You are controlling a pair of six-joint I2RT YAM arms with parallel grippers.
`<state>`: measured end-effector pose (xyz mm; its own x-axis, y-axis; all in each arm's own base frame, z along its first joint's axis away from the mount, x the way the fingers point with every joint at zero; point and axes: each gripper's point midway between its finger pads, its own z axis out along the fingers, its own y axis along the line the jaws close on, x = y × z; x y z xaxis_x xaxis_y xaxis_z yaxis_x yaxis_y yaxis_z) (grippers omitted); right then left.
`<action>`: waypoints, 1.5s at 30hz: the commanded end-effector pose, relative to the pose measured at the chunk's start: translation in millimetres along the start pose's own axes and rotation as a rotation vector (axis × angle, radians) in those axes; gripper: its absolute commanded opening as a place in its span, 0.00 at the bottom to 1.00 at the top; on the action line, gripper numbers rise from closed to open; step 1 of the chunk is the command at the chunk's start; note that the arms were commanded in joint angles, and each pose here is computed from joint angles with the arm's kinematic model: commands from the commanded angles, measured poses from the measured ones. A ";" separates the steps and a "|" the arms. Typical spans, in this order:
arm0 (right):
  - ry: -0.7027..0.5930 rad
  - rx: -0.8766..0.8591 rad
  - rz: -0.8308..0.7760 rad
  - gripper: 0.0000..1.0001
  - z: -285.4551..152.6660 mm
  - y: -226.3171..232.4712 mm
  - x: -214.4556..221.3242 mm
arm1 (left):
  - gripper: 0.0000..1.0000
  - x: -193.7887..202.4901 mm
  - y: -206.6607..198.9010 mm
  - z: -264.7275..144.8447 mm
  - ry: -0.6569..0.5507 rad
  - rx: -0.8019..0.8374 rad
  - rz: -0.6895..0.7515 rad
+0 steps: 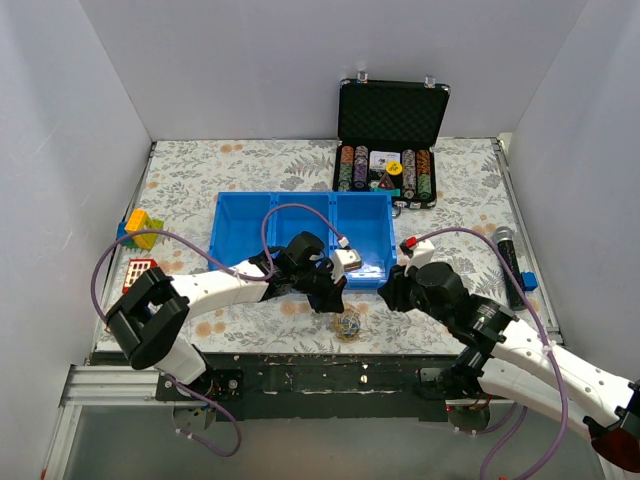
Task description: Untangle the cables
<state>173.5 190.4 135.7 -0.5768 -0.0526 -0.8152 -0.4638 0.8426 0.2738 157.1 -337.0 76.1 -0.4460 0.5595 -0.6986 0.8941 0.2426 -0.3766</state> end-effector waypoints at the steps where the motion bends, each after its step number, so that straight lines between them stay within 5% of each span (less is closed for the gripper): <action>1: -0.042 -0.074 -0.020 0.41 4.1 16.9 -13.9 | 0.00 -35.3 -13.5 -24.1 -0.092 -0.018 0.061; 5: -0.043 -0.119 -0.032 0.45 7.3 26.6 -16.3 | 0.00 -47.1 -20.7 -36.1 -0.125 -0.023 0.060; 11: -0.120 -0.317 -0.063 0.66 0.4 62.2 -33.3 | 0.00 -46.6 -28.5 -51.1 -0.137 -0.033 0.052; 22: -0.139 -0.524 -0.135 0.69 -0.5 94.4 -27.0 | 0.00 -38.5 -32.6 -66.4 -0.162 -0.062 0.073; 35: -0.191 -0.638 -0.235 0.62 3.6 111.7 -25.9 | 0.00 -52.4 -48.7 -83.7 -0.244 -0.026 0.192; 42: -0.205 -0.707 -0.253 0.45 2.5 123.7 -28.9 | 0.00 -52.1 -53.6 -85.5 -0.241 -0.002 0.214; 45: -0.193 -0.728 -0.266 0.27 2.7 128.5 -29.8 | 0.01 -55.1 -53.6 -84.6 -0.241 0.001 0.214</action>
<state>137.6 290.9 173.1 -0.3480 -0.0893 -0.9332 -0.8949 0.3283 0.3023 140.7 -310.3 173.7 -0.2856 0.4152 -0.8637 0.9562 0.1835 -0.2280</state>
